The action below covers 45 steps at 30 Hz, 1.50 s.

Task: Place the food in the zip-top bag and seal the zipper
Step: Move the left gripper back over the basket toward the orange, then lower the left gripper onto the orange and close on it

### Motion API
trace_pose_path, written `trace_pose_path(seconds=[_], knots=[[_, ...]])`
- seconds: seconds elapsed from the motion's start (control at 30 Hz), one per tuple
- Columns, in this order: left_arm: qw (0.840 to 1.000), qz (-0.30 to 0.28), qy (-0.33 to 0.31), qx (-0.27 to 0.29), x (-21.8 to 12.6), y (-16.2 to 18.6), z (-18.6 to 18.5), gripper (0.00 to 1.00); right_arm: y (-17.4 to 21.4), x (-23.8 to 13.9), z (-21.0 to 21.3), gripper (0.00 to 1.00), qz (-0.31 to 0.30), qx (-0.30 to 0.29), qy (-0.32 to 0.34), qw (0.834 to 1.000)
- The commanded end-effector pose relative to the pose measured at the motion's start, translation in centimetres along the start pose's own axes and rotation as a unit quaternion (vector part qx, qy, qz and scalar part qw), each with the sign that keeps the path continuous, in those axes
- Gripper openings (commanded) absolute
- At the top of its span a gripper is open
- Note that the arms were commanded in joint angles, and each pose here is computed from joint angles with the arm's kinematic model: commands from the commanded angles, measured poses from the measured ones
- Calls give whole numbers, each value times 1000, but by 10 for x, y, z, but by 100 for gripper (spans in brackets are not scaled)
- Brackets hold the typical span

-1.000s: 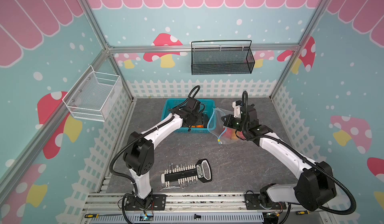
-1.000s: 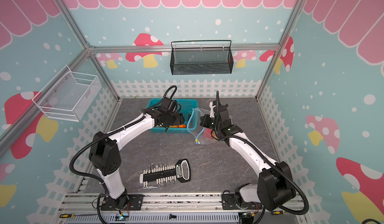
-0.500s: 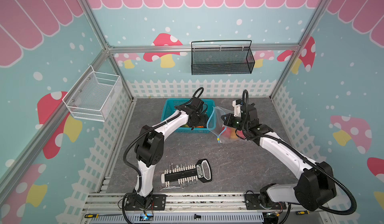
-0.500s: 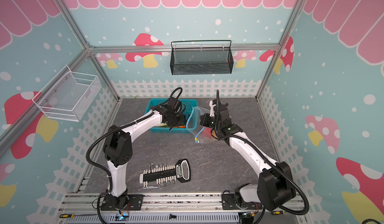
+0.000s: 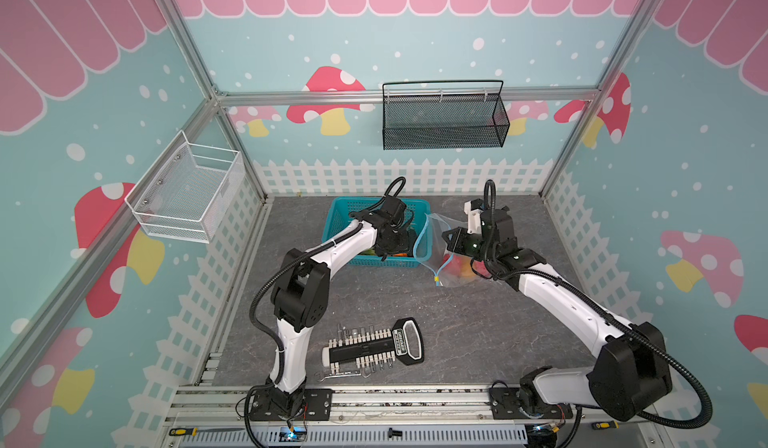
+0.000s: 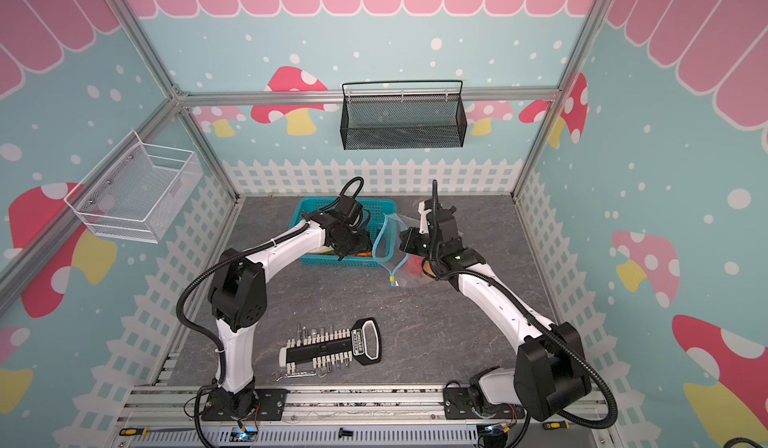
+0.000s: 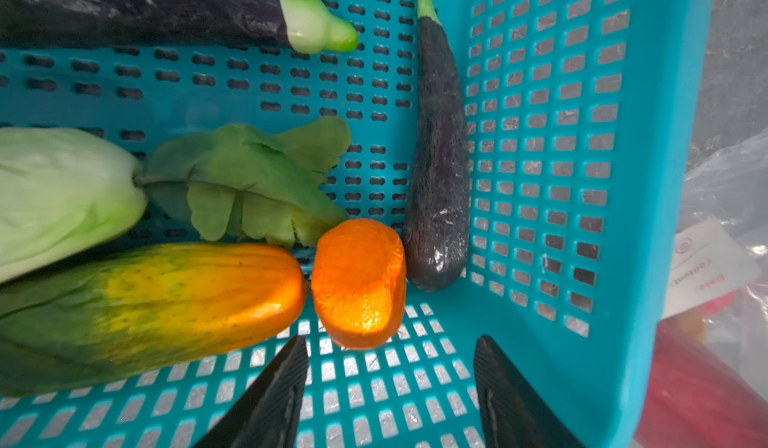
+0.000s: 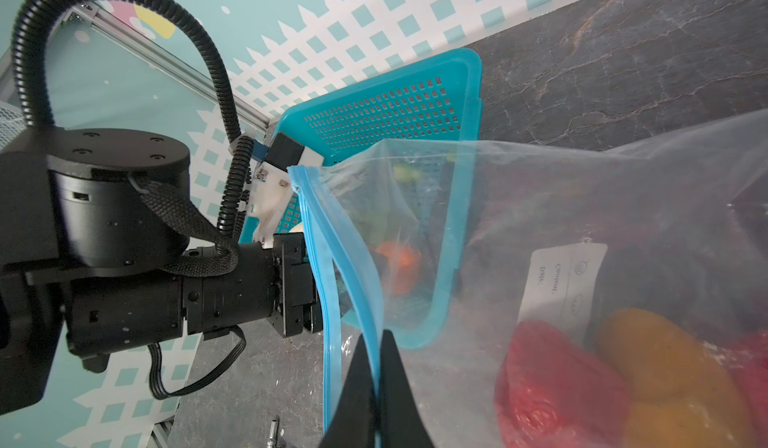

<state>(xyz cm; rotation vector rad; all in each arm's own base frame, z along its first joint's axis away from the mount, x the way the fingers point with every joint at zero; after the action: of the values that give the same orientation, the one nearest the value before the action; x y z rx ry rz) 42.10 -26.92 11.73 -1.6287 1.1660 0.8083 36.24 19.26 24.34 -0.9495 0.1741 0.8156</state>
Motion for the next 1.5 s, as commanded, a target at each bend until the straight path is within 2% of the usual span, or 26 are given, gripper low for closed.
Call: trace_pose_path(seconds=[0.0, 0.43, 0.8, 1.03, 1.47], knots=[[999, 32, -11, -16, 18, 10, 9, 64, -13, -2, 6, 0, -15, -6, -7, 1000], [999, 37, -23, -13, 32, 5, 10, 61, -17, -1, 6, 0, -20, -11, -2, 1000], [998, 50, -37, -14, 40, 14, 20, 52, -17, 0, 4, 0, -21, -12, 2, 1000], [998, 46, -34, -14, 38, 10, 19, 45, -16, 1, 2, 0, -19, -12, 3, 1000], [999, 24, -8, -22, 26, -11, 8, 40, -15, 2, -1, 0, -18, -10, 7, 1000]])
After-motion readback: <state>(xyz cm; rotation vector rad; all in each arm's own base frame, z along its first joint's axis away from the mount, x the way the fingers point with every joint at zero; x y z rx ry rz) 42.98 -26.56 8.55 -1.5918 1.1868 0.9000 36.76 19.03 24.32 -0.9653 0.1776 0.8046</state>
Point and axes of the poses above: each gripper's point midway between its finger pads, its own x axis out along the fingers, its own z axis along the line the jaws close on, y = z × x, the point moved 2 cm from there along -x, back along the fingers
